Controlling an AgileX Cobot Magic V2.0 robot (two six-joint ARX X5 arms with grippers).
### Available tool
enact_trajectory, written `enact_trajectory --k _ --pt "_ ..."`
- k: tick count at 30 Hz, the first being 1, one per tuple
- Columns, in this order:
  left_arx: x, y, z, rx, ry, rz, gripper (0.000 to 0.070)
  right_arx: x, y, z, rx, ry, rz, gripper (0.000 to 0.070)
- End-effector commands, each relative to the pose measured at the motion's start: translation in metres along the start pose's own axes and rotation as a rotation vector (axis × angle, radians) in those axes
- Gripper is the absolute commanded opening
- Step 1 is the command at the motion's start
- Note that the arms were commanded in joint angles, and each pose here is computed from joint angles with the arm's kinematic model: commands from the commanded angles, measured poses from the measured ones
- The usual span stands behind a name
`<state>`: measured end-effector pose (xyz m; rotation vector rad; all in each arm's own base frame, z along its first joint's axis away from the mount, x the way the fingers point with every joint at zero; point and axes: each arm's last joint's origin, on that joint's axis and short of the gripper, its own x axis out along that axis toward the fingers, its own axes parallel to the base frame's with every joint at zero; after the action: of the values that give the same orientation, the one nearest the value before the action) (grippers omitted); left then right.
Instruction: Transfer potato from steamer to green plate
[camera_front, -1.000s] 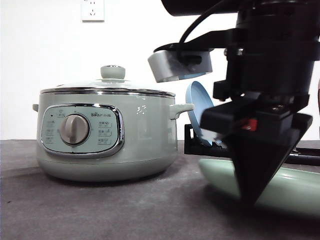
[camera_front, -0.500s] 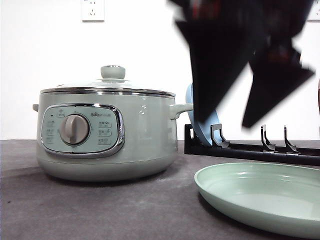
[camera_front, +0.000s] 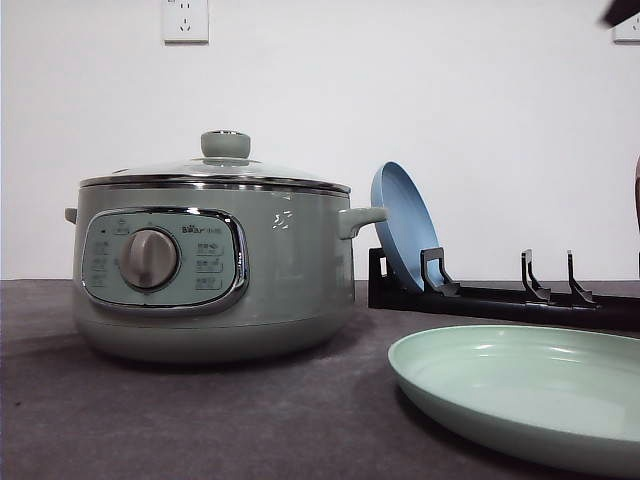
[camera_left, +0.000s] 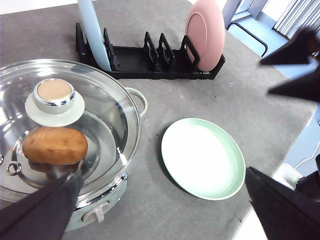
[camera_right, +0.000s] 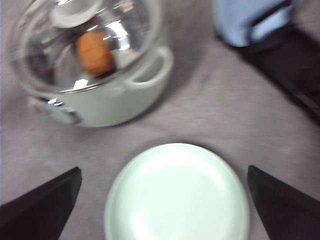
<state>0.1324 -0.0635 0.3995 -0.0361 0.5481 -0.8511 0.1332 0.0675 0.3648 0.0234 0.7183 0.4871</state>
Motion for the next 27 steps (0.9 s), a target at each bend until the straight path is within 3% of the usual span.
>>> enact_trajectory --k 1,6,12,19,27 --pt "-0.002 -0.002 0.005 0.012 -0.018 -0.008 0.0672 -0.008 -0.003 0.0 -0.04 -0.019 0.014 0.07" --pt "-0.002 -0.002 0.005 0.011 -0.017 -0.008 0.0672 -0.029 -0.003 -0.012 -0.03 -0.068 0.131 0.0692" --pt "-0.002 -0.001 0.005 0.004 -0.013 0.016 0.0671 -0.046 -0.002 -0.034 -0.017 -0.113 0.129 0.0692" --pt "0.005 0.007 0.004 -0.029 0.059 0.164 0.0672 -0.05 -0.004 -0.062 0.042 -0.14 0.127 0.0692" --pt "0.03 0.023 0.034 -0.088 0.194 0.21 0.0671 -0.054 -0.004 -0.067 0.065 -0.162 0.139 0.0692"
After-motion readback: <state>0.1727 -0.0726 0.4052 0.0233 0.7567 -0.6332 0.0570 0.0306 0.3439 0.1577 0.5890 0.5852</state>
